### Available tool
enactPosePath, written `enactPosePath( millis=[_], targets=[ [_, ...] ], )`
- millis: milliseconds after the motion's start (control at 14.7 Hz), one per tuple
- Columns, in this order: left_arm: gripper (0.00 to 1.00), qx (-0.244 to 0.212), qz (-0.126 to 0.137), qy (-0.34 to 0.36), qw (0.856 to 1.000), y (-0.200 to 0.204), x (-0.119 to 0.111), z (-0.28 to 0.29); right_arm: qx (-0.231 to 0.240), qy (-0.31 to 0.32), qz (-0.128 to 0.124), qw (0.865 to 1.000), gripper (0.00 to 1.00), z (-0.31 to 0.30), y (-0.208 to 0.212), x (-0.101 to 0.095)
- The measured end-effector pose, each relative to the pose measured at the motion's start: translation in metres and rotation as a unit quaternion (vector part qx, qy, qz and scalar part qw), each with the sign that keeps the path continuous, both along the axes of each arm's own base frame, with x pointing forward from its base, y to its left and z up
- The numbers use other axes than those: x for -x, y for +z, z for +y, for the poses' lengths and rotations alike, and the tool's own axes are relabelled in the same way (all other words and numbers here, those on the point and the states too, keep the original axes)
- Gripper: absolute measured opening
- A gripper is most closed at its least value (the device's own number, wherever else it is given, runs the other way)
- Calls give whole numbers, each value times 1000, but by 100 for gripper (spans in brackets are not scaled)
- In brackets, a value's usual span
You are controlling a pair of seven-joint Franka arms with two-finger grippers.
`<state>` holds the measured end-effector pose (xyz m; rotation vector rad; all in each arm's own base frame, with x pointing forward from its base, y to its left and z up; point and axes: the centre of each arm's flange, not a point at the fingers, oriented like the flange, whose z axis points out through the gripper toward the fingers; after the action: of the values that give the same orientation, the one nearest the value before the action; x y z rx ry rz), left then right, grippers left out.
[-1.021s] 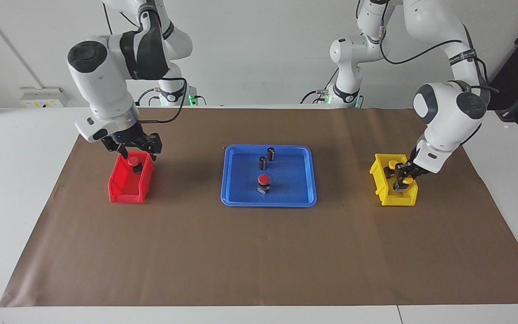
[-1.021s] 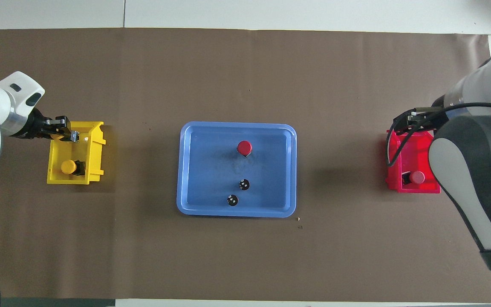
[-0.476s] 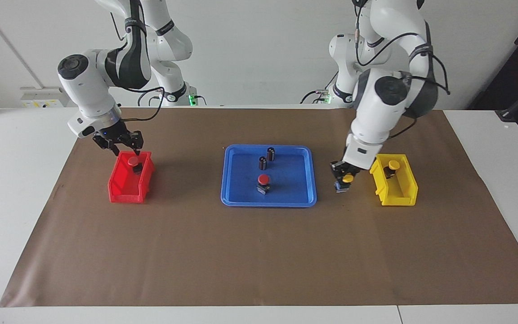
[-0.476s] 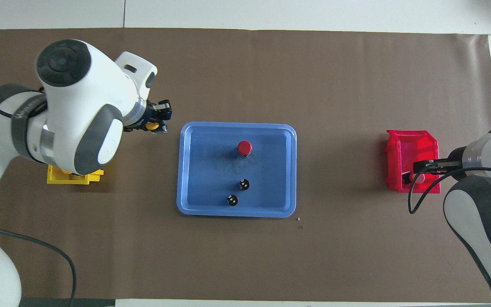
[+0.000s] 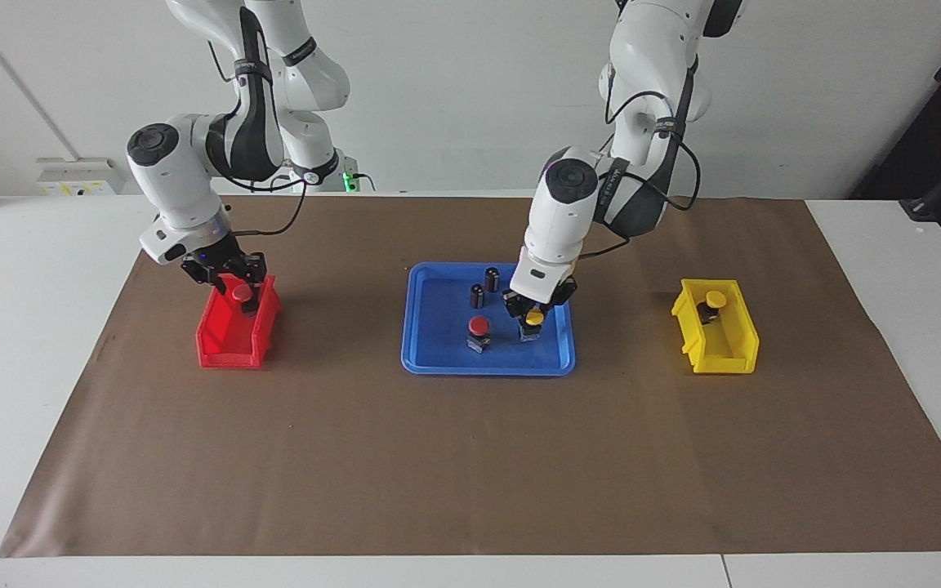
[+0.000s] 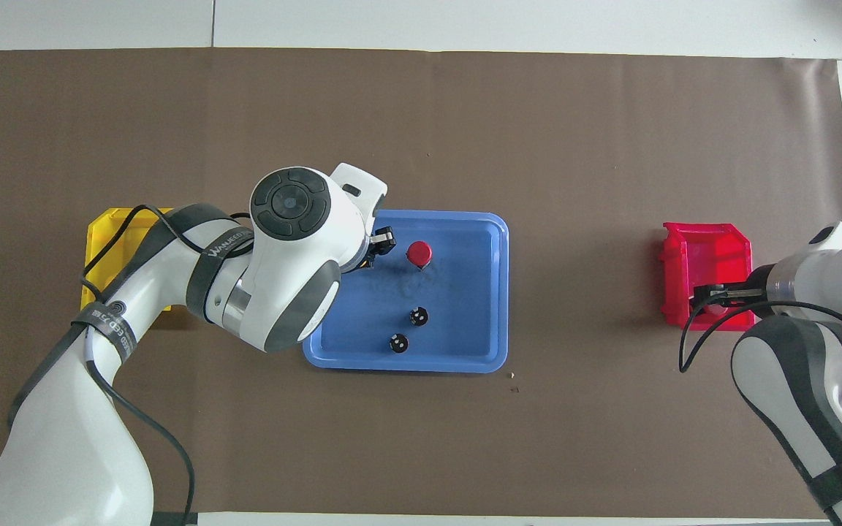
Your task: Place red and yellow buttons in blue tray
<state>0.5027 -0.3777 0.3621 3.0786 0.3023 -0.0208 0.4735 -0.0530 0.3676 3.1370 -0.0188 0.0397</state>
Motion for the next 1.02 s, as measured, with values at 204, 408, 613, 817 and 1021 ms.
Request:
enactPosePath(
  millis=[204,408,613,817,1021],
  targets=[
    [41,2,1,7,1000,-13,3,-10,0,3,-1,1000,62,1,-7,4],
    [46,4,1,8,1000,-11,5,-13,1,15,1,1000,62,-6,-19,6],
    [79,0,8,8,1000,-11,7,-15,1,23,4,1000,61,-11,-28,9],
    [89,-6,13,11,1000,17,4,-10,1,24,6,1000,50,-11,-30,10],
    [92,-19,27,1,999,79,-11,24,0,29,11,1000,41,-8,-22,5]
  ],
)
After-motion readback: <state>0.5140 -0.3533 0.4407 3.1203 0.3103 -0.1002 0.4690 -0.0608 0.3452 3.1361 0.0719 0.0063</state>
